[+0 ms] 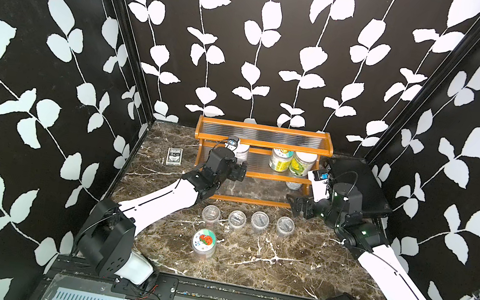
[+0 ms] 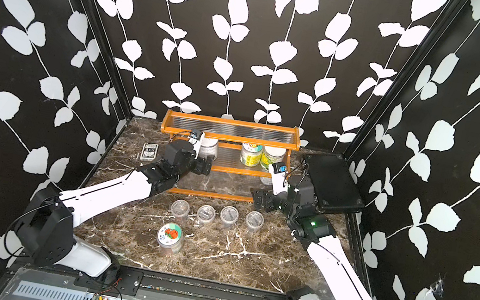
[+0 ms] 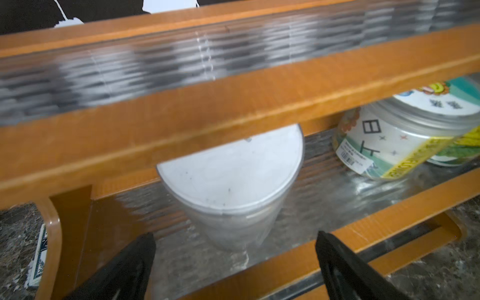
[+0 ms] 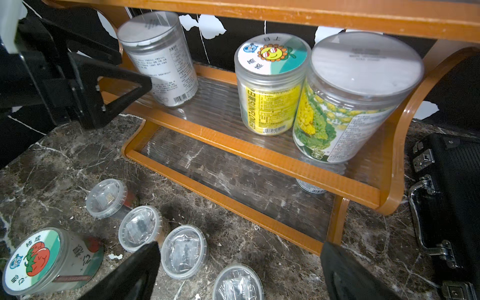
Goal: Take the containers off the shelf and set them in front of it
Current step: 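Pick up a container from the shelf.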
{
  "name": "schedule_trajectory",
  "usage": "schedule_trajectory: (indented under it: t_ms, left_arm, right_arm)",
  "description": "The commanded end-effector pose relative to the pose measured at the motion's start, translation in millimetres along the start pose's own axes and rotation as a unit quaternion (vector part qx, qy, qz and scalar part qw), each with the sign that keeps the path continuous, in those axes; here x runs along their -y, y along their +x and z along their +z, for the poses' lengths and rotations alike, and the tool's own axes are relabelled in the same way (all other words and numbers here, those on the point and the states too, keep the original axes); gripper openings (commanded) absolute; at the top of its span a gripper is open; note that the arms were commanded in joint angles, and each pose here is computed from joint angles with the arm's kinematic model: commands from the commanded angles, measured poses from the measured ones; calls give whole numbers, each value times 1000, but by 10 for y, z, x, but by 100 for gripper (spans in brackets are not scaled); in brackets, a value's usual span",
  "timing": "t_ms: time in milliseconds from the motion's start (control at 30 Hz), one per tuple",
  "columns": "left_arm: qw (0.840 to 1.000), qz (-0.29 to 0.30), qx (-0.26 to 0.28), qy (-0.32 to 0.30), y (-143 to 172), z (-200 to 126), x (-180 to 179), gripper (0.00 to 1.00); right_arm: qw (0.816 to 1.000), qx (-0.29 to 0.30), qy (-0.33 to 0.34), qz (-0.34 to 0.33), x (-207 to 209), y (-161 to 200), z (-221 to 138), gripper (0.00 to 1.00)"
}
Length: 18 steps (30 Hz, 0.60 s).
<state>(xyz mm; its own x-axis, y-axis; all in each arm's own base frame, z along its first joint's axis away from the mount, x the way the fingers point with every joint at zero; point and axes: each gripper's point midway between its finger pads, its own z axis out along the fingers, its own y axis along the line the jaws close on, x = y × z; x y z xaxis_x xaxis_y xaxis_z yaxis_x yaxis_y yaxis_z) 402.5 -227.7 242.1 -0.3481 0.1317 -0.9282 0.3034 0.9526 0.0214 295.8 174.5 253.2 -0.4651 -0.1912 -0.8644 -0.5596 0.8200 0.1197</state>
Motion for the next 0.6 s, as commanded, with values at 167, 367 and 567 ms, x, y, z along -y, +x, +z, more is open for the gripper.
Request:
schedule_trajectory:
  t_ms: [167, 367, 567]
  left_arm:
    - [997, -5, 79, -14, -467, 128, -34, 99]
    - [996, -1, 81, -37, -516, 254, -93, 99]
    - [994, -4, 101, -52, -568, 291, -161, 99]
  right_arm:
    - [999, 46, -2, -18, 10, -420, -122, 100]
    - [999, 49, -1, -15, 22, -456, -118, 100]
    - [999, 53, -5, -11, 9, -466, -133, 100]
